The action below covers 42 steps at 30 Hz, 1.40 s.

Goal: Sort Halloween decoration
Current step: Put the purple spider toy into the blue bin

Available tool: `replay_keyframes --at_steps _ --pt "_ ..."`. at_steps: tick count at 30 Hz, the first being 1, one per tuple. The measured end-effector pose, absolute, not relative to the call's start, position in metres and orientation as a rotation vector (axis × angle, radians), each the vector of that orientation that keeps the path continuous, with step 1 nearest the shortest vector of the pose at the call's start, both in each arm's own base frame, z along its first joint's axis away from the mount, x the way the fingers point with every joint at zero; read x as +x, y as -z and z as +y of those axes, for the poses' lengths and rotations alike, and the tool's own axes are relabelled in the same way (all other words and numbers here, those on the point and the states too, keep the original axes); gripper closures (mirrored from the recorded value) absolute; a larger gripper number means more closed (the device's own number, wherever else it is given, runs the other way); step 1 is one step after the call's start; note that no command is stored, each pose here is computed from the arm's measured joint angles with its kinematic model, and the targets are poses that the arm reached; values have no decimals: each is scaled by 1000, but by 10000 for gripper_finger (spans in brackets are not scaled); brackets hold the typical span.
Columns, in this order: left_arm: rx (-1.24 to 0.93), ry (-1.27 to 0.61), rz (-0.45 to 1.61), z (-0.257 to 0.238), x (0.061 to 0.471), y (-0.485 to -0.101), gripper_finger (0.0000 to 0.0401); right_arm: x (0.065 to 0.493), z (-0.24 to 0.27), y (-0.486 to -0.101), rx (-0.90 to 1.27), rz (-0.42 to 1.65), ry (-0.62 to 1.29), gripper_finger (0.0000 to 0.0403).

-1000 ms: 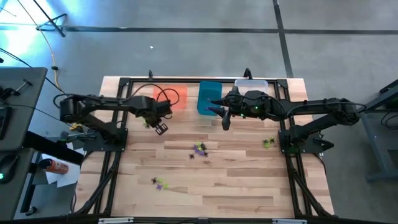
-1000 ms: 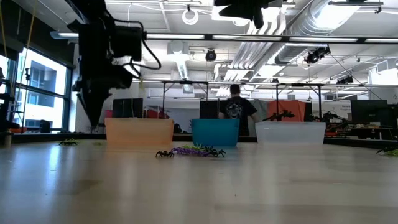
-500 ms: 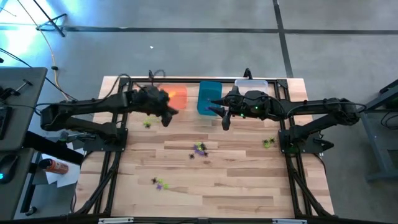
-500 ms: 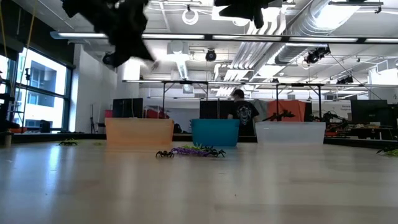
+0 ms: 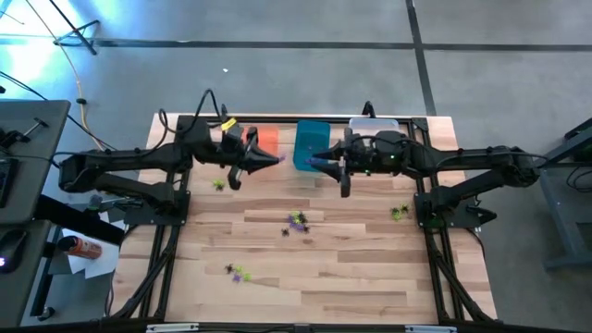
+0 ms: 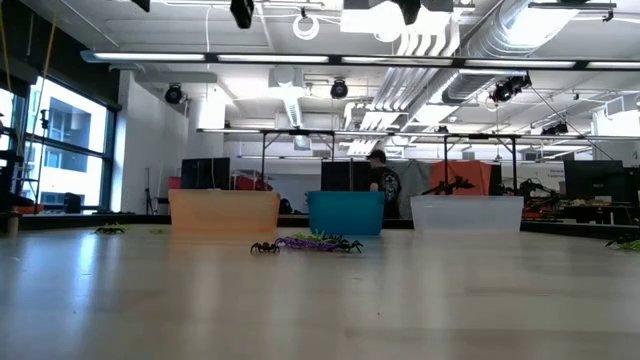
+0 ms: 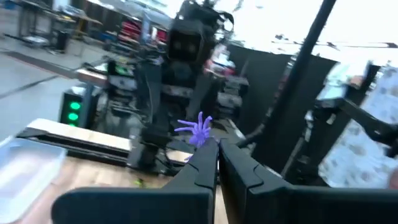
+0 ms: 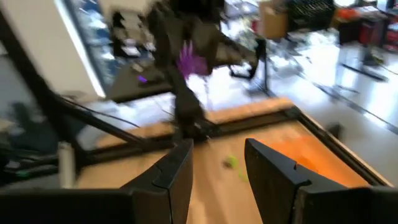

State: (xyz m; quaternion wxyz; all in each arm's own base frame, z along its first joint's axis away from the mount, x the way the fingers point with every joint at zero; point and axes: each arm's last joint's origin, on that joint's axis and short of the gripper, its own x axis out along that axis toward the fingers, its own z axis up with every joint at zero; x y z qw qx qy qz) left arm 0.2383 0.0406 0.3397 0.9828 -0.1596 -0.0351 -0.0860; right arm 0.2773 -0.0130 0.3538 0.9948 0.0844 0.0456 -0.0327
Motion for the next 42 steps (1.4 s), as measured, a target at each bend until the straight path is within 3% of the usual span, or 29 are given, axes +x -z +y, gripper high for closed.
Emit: replay_keyframes --at_steps 5,20,28,34,42 --pt "-305 222 -60 28 241 -339 401 278 -10 -361 167 29 -36 261" --pt "-322 217 -56 25 241 -338 401 278 -10 -359 163 42 -35 261" --pt "-439 86 -54 30 248 -333 401 278 -11 -359 159 41 -28 261" --pt "-526 0 119 40 273 -313 401 276 -19 -362 131 19 39 261" --pt "-368 -125 451 67 327 -315 401 256 -34 -381 84 -80 116 261"
